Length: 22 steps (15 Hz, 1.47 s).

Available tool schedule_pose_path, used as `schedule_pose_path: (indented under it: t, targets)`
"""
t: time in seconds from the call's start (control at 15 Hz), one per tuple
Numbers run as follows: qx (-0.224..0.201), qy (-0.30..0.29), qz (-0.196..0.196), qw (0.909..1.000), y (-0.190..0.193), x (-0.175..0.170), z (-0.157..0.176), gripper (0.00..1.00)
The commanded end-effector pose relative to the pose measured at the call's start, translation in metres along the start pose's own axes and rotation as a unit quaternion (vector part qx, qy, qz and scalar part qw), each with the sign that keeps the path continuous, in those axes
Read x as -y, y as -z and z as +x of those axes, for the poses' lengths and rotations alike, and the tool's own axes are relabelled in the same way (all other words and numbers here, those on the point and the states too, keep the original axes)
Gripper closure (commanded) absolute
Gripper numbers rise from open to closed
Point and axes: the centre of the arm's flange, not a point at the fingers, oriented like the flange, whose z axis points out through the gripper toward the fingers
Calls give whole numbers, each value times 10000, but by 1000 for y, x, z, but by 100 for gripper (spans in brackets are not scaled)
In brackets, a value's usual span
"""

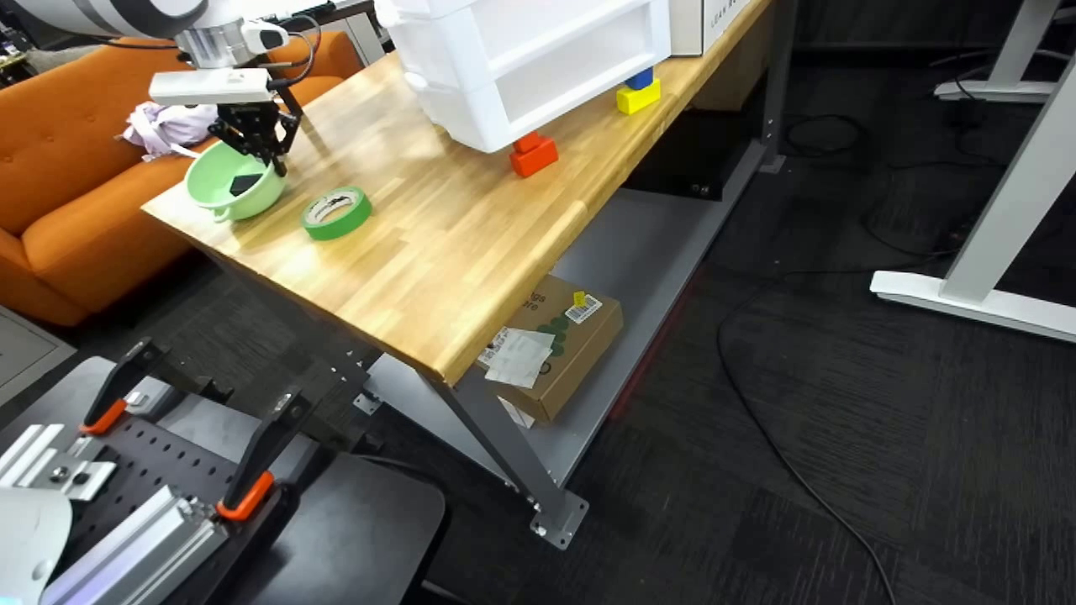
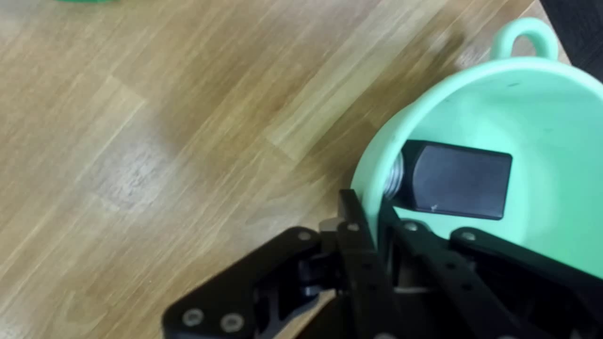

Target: Spill out the black object from the green bowl

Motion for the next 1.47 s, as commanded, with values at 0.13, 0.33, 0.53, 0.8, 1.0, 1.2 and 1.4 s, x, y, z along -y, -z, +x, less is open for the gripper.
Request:
schedule_pose_path:
  t: [0.13, 0.33, 0.53, 0.8, 1.0, 1.2, 1.4]
  targets:
    - [-445, -312, 154, 9984, 9, 15, -29, 98]
    - [-1043, -310, 315, 9936, 13, 26, -31, 98]
    - [-1519, -364, 420, 9868, 20, 36, -33, 98]
    - [-1778, -484, 489, 9817, 24, 39, -41, 98]
    - [-1840, -515, 449, 9806, 24, 37, -47, 98]
    - [-1909, -471, 454, 9794, 24, 32, -50, 98]
    - [-2142, -376, 437, 9751, 30, 32, -46, 98]
